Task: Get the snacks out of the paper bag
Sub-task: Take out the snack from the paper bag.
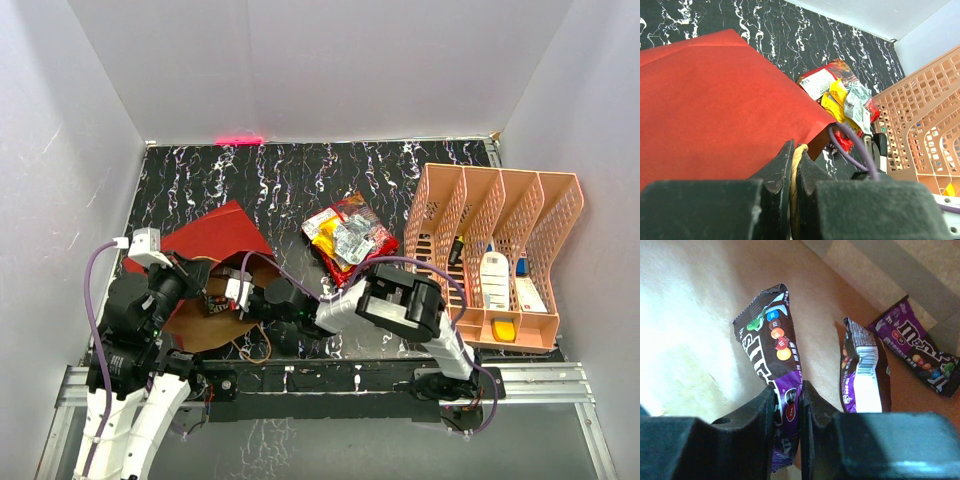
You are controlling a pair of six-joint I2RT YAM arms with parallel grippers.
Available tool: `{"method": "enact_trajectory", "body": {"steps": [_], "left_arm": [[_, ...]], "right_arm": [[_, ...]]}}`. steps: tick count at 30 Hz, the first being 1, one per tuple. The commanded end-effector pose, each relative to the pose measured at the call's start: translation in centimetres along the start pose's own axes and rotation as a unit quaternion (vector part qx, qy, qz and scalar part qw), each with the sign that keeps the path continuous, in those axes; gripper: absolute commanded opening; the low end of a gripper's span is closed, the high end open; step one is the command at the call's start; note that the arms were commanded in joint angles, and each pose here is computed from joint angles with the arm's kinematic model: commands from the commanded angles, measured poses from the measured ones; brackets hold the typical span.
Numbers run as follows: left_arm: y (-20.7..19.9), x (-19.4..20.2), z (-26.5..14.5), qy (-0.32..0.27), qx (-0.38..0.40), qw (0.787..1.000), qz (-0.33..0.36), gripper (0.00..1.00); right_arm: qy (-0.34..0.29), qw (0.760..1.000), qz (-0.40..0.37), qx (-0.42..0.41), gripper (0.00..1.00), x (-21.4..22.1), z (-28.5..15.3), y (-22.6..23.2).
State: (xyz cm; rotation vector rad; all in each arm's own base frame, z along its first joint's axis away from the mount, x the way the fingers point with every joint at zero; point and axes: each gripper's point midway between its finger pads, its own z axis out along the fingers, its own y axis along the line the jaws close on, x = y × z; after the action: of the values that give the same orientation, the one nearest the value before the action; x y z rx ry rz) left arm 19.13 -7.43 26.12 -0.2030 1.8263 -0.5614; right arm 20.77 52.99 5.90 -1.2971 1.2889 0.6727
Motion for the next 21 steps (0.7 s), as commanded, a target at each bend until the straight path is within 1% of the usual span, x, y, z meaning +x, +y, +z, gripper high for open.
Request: {"method": "enact_trajectory", "body": {"steps": [1,3,6,8,10,15,16,18,20,21], "left_arm": [[0.0,-0.4,0.4,-0.003,-0.004,1.000,-0.002,0.00],[-0.1,-0.3,0.5,0.000,-0.002,1.000,0.000,0.00],[0.1,-0.4,0.4,-0.003,-0.005,1.000,-0.001,0.00],[0.1,-0.3,0.5,0.000,-0.005,1.000,-0.001,0.00],[0.0,-0.3,0.5,0.002,-0.003,1.000,0.000,0.00],[0.1,-0.1,0.8,0.007,-0.007,1.000,-0.002,0.00],[0.1,-0.1,0.8,0.008,-0.006,1.000,-0.001,0.00],[0.2,-0.1,0.8,0.006,-0.008,1.000,-0.002,0.00],[0.3,-0.1,0.8,0.007,-0.012,1.000,-0.003,0.00],[0.3,-0.1,0.9,0.008,-0.013,1.000,-0.003,0.00]], "right_arm": [[-0.085,0.996,0.019,0.017,0.17,-8.3,-1.9,-1.7],[-0.098,0.995,0.030,0.018,0.12,-9.5,-2.9,-1.9],[-0.107,0.993,0.057,-0.005,0.12,-10.5,-5.1,-1.0],[-0.107,0.991,0.070,-0.023,0.12,-10.4,-7.2,-0.2],[-0.097,0.992,0.076,-0.035,0.11,-9.4,-9.6,0.7],[-0.028,0.993,0.115,-0.016,0.09,-5.6,-16.0,1.2],[-0.015,0.993,0.116,-0.007,0.09,-4.7,-17.5,1.1],[0.002,0.992,0.118,0.035,0.09,-4.6,-19.9,-0.4],[0.049,0.987,0.122,0.095,0.08,-3.1,-22.5,-2.2],[0.056,0.981,0.128,0.137,0.08,-3.1,-23.8,-3.7]]}}
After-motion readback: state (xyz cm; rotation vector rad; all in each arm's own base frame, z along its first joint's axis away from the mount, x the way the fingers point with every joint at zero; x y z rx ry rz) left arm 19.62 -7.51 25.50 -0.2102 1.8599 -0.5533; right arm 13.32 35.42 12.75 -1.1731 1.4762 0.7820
